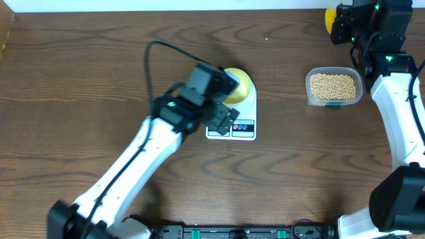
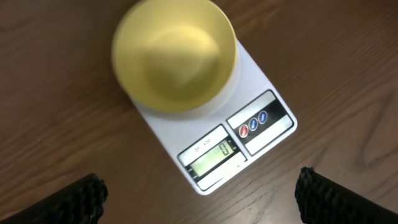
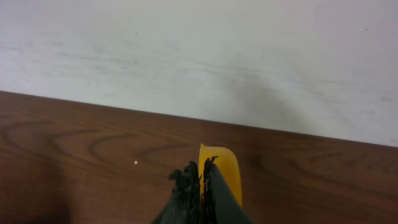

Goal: Scoop item into bowl and weigh 50g on scale

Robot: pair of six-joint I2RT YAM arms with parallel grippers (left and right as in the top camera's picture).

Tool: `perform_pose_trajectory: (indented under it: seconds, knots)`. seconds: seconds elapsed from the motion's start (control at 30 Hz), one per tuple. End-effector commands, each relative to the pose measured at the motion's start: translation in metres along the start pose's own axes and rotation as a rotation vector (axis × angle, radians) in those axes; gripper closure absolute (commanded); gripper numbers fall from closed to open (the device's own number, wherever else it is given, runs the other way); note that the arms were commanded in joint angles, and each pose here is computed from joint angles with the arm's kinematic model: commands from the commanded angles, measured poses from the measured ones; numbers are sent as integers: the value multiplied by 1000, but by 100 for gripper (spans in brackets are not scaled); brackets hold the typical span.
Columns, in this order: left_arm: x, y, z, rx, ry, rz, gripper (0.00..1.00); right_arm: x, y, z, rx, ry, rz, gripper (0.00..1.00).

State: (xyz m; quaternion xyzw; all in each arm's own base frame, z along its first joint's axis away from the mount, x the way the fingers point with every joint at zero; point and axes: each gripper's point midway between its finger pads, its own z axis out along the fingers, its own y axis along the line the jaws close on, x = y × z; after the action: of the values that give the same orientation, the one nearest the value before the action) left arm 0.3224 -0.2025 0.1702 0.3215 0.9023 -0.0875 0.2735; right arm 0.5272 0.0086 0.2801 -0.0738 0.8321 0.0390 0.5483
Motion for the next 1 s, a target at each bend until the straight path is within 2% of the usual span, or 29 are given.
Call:
perform_pose_trajectory:
  seconds: [0.0, 0.2, 0.97]
  knots:
    - [10, 10, -15, 39, -30, 14, 2, -15, 4, -6, -9, -37, -13, 99]
    - [4, 7, -41, 128, -128, 56, 2, -17, 4, -6, -9, -43, -14, 99]
    - [9, 7, -33, 136, -99, 34, 2, -16, 4, -6, -9, -40, -14, 99]
